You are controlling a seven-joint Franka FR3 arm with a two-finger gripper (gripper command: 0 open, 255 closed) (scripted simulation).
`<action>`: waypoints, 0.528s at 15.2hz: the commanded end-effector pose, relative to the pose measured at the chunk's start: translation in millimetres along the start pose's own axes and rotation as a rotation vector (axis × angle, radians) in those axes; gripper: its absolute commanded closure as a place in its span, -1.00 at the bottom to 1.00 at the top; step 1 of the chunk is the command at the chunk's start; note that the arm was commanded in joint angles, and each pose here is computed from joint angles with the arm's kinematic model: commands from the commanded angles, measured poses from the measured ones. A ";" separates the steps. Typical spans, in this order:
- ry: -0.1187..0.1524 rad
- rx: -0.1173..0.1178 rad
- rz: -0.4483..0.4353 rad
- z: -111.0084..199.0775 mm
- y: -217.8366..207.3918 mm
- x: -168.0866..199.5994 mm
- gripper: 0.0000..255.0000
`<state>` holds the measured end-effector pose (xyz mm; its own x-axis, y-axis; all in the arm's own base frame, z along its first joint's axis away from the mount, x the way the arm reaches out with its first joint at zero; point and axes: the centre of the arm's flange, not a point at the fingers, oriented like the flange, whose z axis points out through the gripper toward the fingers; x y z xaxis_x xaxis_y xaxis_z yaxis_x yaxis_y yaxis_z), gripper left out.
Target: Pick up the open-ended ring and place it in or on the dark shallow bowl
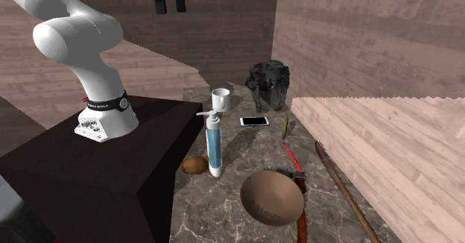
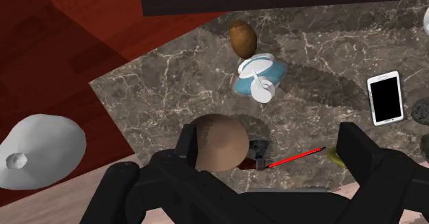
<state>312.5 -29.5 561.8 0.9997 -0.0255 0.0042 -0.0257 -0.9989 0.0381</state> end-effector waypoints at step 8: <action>0.021 0.013 -0.215 65.9 -3.7 61.3 -1.00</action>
<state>368.2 -29.4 504.6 0.9877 0.1556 0.0138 0.1552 -0.9875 0.0282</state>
